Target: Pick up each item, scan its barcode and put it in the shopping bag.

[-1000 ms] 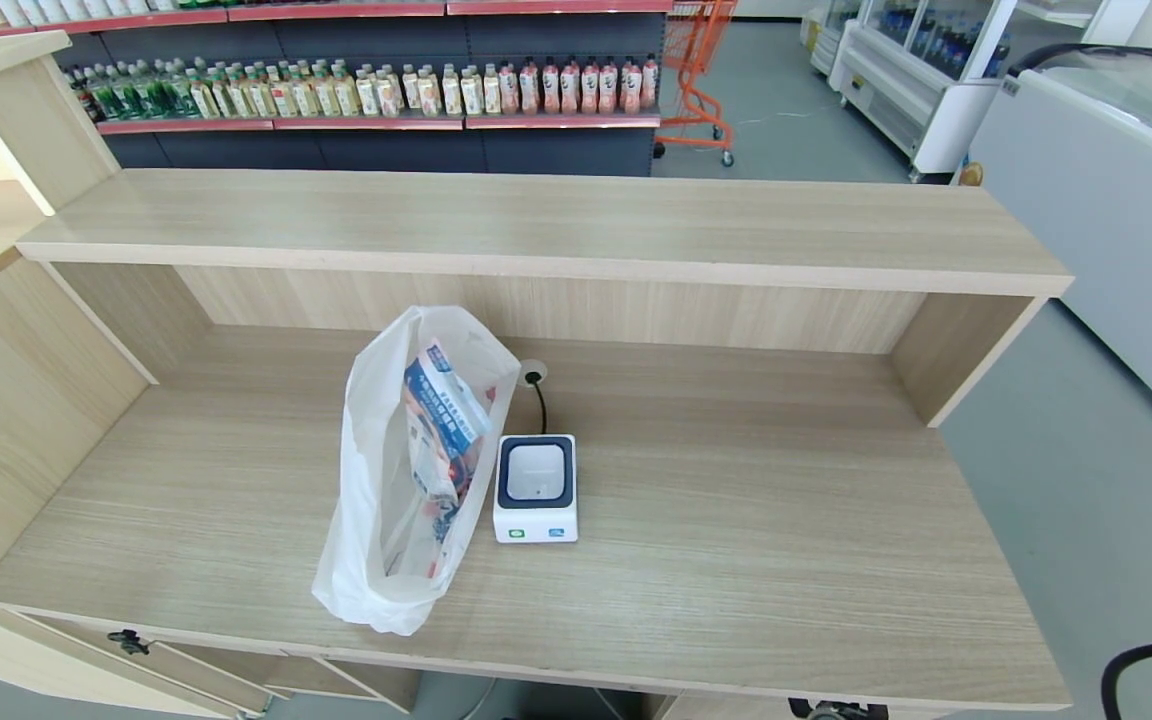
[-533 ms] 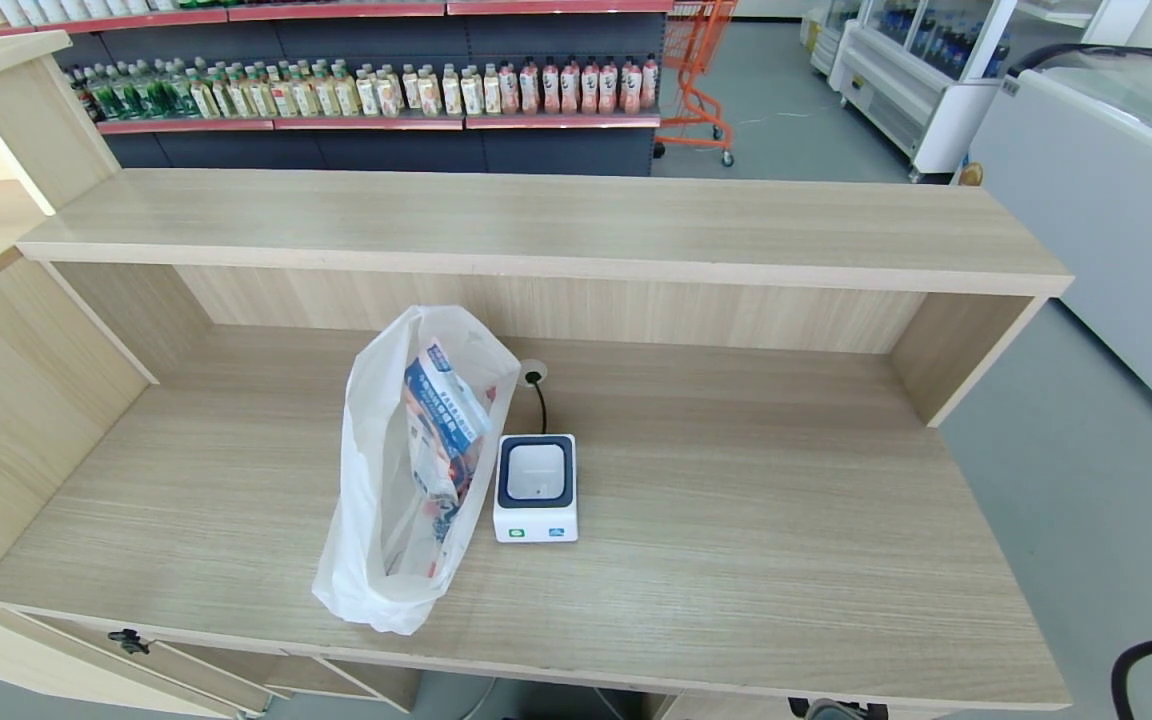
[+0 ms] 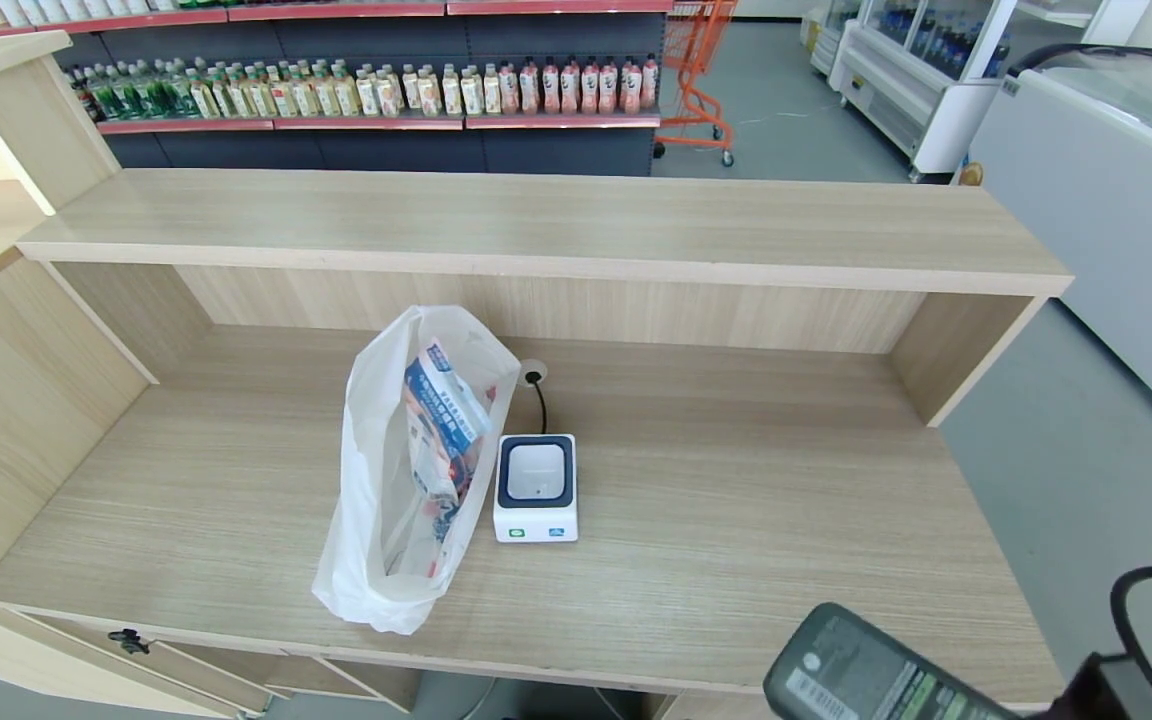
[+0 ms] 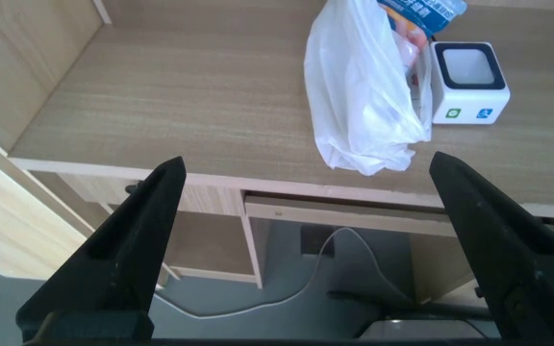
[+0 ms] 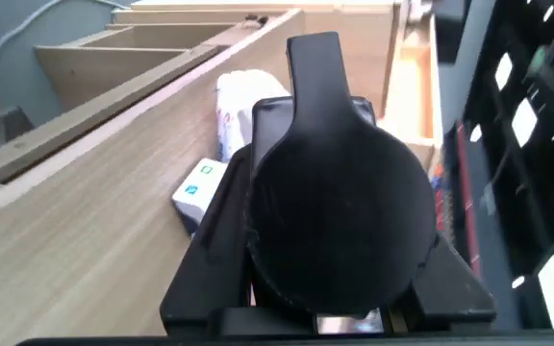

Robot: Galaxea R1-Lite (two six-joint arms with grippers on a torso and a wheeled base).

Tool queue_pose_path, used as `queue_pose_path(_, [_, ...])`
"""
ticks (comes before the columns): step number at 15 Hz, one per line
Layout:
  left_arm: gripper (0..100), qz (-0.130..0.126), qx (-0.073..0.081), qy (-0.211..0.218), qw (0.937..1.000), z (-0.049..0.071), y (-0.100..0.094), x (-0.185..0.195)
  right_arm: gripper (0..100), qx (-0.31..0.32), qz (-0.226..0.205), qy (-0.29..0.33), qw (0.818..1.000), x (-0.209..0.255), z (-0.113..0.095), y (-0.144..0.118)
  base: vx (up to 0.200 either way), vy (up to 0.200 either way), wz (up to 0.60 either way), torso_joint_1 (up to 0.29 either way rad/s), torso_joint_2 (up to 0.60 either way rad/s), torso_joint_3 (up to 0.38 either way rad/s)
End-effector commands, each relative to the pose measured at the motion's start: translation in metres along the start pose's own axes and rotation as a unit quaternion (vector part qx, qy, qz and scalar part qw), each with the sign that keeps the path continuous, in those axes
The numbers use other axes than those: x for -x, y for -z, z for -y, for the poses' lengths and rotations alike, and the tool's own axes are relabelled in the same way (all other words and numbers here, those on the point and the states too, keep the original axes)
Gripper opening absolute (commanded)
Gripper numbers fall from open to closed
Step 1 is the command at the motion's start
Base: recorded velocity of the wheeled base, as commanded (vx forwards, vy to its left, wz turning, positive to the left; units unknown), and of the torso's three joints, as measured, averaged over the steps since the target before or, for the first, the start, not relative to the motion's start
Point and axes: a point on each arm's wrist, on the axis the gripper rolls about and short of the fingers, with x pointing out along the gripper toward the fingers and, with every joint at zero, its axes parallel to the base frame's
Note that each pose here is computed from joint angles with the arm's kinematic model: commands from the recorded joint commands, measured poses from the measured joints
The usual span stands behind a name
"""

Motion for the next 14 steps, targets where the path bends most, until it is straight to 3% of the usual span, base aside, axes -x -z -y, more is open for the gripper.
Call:
queue_pose_path(1, [100,0.0,0.0,0.0,1.0,0.0,0.0,0.0,0,-0.143,-0.128,0.014,0.981,0.027,0.009,0.017,0.0,0.0,0.0,0.0,0.0,0.0])
queue_pose_path(3, [100,-0.001,0.0,0.0,1.0,0.0,0.0,0.0,0,-0.234,-0.243,0.057,0.94,0.053,0.015,0.018,0.0,0.0,0.0,0.0,0.0,0.0])
queue_pose_path(5, [100,0.0,0.0,0.0,1.0,0.0,0.0,0.0,0,-0.374,-0.245,0.098,0.889,0.054,0.008,0.011,0.0,0.0,0.0,0.0,0.0,0.0])
queue_pose_path(7, [100,0.0,0.0,0.0,1.0,0.0,0.0,0.0,0,-0.463,-0.252,0.129,0.84,0.055,0.01,0.016,0.0,0.0,0.0,0.0,0.0,0.0])
queue_pose_path(8, [100,0.0,0.0,0.0,1.0,0.0,0.0,0.0,0,-0.549,-0.263,0.163,0.777,0.056,0.014,0.021,0.0,0.0,0.0,0.0,0.0,0.0])
queue_pose_path(9, [100,0.0,0.0,0.0,1.0,0.0,0.0,0.0,0,-0.657,-0.254,0.214,0.677,0.056,0.021,0.025,0.0,0.0,0.0,0.0,0.0,0.0])
queue_pose_path(10, [100,0.0,0.0,0.0,1.0,0.0,0.0,0.0,0,-0.717,-0.233,0.237,0.613,0.052,0.026,0.028,0.0,0.0,0.0,0.0,0.0,0.0])
queue_pose_path(11, [100,0.0,0.0,0.0,1.0,0.0,0.0,0.0,0,-0.776,-0.23,0.27,0.521,0.045,0.029,0.033,0.0,0.0,0.0,0.0,0.0,0.0])
queue_pose_path(12, [100,0.0,0.0,0.0,1.0,0.0,0.0,0.0,0,-0.823,-0.207,0.296,0.437,0.037,0.036,0.036,0.0,0.0,0.0,0.0,0.0,0.0])
queue_pose_path(13, [100,0.0,0.0,0.0,1.0,0.0,0.0,0.0,0,-0.867,-0.172,0.322,0.339,0.03,0.044,0.041,0.0,0.0,0.0,0.0,0.0,0.0])
queue_pose_path(14, [100,0.0,0.0,0.0,1.0,0.0,0.0,0.0,0,-0.89,-0.147,0.34,0.266,0.025,0.049,0.047,0.0,0.0,0.0,0.0,0.0,0.0])
